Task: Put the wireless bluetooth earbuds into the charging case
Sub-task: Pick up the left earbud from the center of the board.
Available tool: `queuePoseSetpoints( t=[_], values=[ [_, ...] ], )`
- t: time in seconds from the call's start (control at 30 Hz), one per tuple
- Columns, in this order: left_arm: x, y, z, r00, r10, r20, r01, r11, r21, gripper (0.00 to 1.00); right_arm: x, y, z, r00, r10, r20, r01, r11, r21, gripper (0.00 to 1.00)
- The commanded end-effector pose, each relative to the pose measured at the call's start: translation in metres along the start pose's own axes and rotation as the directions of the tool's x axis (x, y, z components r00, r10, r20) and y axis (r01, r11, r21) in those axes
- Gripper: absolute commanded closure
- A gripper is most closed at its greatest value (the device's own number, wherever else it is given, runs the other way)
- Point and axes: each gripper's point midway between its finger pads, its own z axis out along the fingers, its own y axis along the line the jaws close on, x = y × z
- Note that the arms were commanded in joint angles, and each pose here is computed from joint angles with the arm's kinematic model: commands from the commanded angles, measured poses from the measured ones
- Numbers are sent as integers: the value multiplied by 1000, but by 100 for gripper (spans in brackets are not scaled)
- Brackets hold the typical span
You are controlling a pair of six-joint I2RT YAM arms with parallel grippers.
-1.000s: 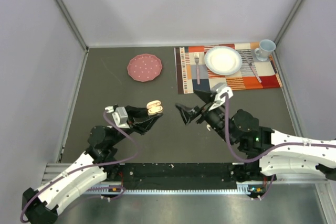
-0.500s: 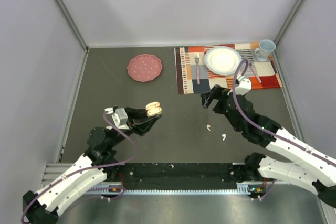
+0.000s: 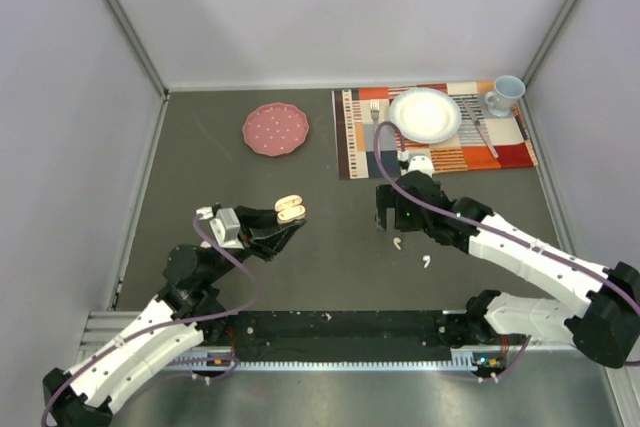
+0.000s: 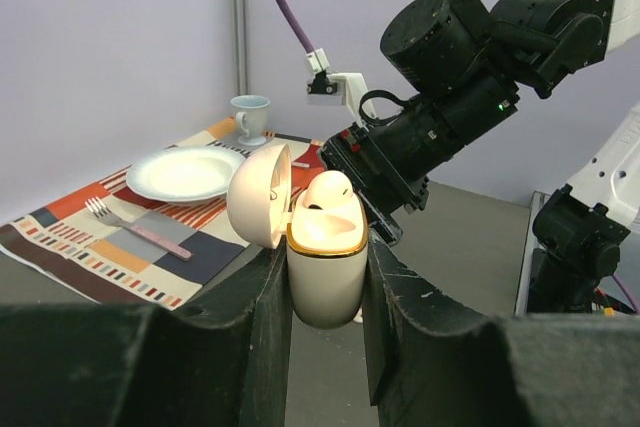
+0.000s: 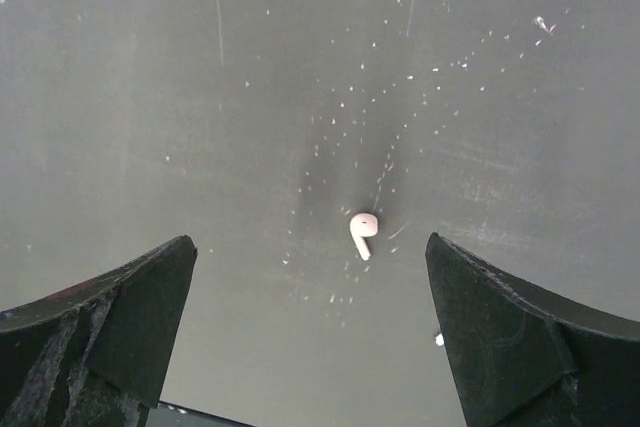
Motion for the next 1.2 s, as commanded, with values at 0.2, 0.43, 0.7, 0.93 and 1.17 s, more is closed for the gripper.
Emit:
queuePoseSetpoints(
  t=[0.2,0.43,0.7,0.93,1.17],
  values=[
    [-6,1,0,999,21,27,-21,1000,-6,100,15,-2,13,990,-119,-80,114,991,-63,19],
    [-5,2,-1,1000,16,24,-16,1000,-11,100,37,-1,33,984,-85,-156,77,996,-54,34],
    [-3,2,-2,1000,14,21,-14,1000,-13,100,58,-17,51,977,-52,-209,62,997,41,41],
    [1,3,-4,1000,5,16,-5,1000,-21,100,67,-17,60,972,-53,-230,64,997,44,46],
    [1,1,-3,1000,11,10,-10,1000,-8,100,71,-21,69,972,-36,-230,55,996,75,52]
  ],
)
